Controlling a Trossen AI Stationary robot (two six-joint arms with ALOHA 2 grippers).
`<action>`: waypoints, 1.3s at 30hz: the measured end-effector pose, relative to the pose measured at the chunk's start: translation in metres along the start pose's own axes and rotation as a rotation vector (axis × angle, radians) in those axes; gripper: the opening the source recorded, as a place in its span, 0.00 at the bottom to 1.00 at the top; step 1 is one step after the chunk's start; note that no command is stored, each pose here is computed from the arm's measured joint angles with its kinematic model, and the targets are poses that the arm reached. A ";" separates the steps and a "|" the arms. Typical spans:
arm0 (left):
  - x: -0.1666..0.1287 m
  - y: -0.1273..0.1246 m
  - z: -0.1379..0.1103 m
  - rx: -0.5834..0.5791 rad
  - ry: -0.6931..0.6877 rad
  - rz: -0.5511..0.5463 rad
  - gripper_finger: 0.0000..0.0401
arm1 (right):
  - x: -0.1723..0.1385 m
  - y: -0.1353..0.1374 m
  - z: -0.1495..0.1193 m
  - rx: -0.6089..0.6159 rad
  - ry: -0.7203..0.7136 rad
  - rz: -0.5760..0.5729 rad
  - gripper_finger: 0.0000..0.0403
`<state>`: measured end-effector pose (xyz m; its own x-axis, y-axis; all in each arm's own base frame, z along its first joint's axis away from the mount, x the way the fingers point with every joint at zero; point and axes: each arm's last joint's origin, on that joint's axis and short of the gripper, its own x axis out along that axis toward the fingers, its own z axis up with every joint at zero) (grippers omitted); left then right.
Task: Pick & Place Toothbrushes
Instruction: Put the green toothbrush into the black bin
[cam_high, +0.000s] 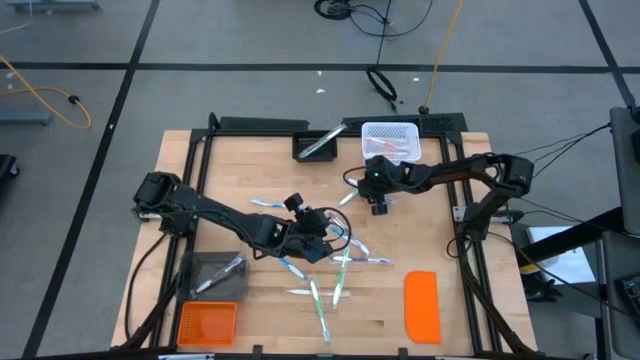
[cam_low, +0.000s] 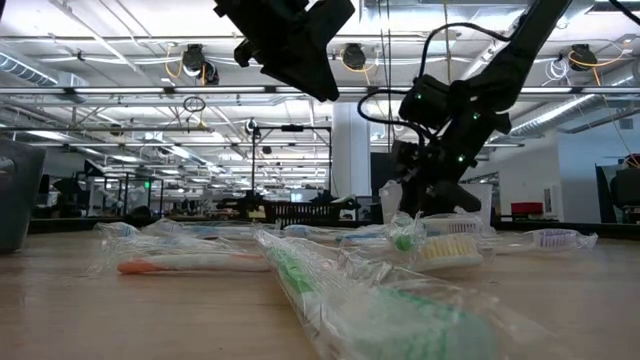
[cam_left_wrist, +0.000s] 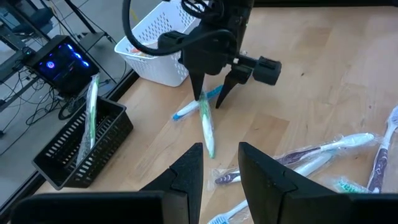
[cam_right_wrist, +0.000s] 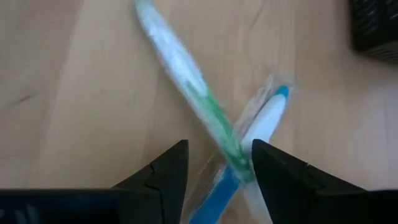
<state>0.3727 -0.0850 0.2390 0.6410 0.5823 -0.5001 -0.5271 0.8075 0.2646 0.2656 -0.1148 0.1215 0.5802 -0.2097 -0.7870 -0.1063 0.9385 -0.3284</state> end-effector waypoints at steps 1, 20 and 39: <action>0.000 0.000 0.000 0.000 0.000 0.000 0.26 | 0.001 0.000 0.000 -0.002 0.002 -0.011 0.41; 0.002 0.001 0.001 -0.008 0.001 0.004 0.26 | -0.020 -0.004 0.011 0.003 -0.027 -0.114 0.04; 0.010 0.008 0.013 -0.097 -0.085 0.058 0.26 | -0.116 -0.016 0.043 0.213 -0.455 -0.142 0.01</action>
<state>0.3821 -0.0712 0.2473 0.6505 0.6369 -0.4136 -0.6136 0.7617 0.2079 0.2347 -0.0933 0.2406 0.8741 -0.2431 -0.4205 0.1379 0.9543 -0.2651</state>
